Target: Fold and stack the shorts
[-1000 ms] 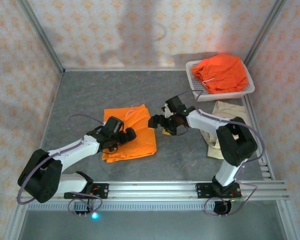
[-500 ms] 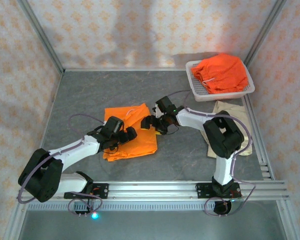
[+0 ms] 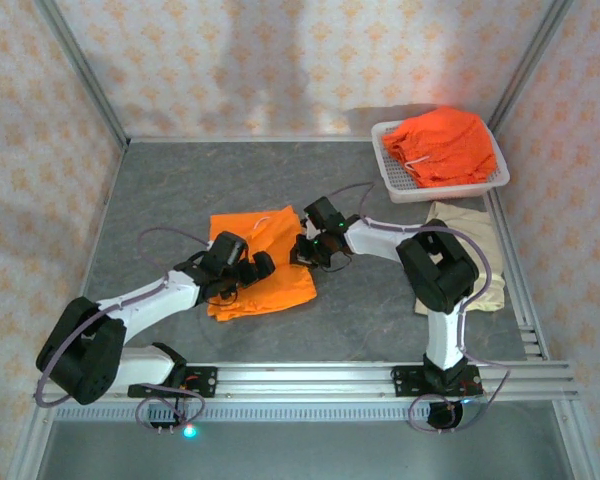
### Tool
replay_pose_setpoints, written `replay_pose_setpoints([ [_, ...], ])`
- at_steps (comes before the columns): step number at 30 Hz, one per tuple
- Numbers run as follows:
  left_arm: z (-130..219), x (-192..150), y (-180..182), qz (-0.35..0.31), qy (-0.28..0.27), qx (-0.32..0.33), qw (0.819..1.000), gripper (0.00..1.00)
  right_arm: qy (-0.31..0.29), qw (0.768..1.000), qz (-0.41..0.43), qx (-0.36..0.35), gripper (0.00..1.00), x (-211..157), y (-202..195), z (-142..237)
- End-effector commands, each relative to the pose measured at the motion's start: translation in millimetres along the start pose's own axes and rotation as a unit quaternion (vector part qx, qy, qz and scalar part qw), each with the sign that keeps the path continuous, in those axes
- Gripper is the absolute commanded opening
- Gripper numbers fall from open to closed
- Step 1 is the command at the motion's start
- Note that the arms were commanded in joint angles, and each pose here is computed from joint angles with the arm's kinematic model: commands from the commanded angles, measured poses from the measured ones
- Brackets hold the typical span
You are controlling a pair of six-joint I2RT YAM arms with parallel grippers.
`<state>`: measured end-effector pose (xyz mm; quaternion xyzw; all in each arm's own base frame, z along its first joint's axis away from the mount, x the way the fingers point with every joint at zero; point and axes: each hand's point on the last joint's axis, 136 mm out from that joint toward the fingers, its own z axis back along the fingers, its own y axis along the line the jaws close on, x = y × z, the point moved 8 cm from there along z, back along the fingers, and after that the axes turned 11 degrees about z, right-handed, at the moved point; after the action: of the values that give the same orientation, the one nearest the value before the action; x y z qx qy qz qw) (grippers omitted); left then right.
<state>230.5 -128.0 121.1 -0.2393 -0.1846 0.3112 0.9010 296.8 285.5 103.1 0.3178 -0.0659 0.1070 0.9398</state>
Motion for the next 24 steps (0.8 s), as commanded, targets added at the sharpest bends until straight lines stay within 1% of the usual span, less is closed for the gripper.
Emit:
replay_pose_setpoints([
  [1,20.5,13.0,-15.1,-0.019,-0.039,-0.028,0.999,1.0,-0.02,0.994,0.039,-0.096,0.0,4.2,-2.8,24.1],
  [4,41.6,19.6,-21.9,-0.043,-0.074,-0.041,0.996,1.0,-0.024,0.982,0.071,-0.174,0.0,1.1,-4.8,54.1],
  [7,56.6,21.9,-25.9,-0.053,-0.098,-0.067,0.991,1.0,-0.016,0.962,0.098,-0.254,0.0,-6.2,-8.4,86.0],
  [10,62.9,22.7,-27.8,-0.055,-0.11,-0.088,0.988,1.0,0.004,0.933,0.121,-0.34,0.0,-13.9,-15.2,114.8],
  [14,60.9,22.5,-27.8,-0.053,-0.108,-0.087,0.989,1.0,0.033,0.887,0.142,-0.439,0.0,-24.6,-24.4,150.1],
  [17,57.4,22.2,-30.6,-0.053,-0.099,-0.091,0.989,1.0,0.036,0.856,0.141,-0.497,0.0,-27.3,-30.3,176.2],
  [20,55.5,22.5,-33.0,-0.051,-0.094,-0.092,0.99,1.0,0.03,0.833,0.126,-0.538,0.0,-27.4,-38.1,200.1],
  [24,54.4,23.2,-36.3,-0.055,-0.089,-0.09,0.99,1.0,0.028,0.81,0.101,-0.576,0.0,-27.5,-52.4,224.7],
])
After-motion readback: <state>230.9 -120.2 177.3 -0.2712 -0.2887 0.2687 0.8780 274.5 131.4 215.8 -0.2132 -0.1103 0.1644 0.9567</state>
